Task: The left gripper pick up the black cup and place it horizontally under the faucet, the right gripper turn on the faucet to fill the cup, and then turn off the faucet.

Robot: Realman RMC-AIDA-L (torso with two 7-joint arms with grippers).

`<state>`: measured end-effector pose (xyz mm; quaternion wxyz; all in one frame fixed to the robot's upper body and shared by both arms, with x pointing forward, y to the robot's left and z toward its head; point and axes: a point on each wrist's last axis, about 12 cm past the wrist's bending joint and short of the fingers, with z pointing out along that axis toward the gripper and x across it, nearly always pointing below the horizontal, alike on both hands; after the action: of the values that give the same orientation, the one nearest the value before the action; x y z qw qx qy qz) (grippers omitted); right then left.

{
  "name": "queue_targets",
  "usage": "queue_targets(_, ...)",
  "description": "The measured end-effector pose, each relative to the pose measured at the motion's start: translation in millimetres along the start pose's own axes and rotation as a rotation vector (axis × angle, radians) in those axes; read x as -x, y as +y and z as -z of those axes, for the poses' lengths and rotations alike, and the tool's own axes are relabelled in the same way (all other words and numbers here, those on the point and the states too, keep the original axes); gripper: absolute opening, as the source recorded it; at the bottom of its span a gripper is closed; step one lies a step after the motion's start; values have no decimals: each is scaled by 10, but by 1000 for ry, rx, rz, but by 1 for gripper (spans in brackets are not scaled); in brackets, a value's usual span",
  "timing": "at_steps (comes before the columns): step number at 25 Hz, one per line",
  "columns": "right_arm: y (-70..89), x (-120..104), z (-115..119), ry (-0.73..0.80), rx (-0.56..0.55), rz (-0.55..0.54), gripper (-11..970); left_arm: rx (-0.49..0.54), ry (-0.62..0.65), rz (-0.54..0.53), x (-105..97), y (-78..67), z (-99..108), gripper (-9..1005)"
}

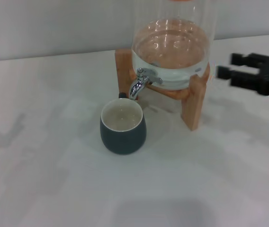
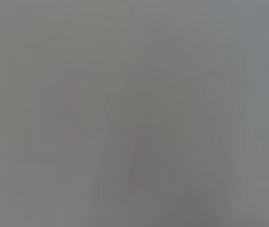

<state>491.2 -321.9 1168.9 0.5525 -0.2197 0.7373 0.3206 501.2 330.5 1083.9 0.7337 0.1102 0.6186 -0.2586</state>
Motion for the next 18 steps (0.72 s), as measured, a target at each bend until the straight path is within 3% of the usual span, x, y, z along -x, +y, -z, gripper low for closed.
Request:
queue_targets(10, -475, -81, 422, -89, -183, 73, 689, 6, 103, 65, -97, 30, -64, 875)
queue_targets(18, -691, -330, 587, -249, -301, 103, 689, 26, 152, 64, -162, 42, -56, 875)
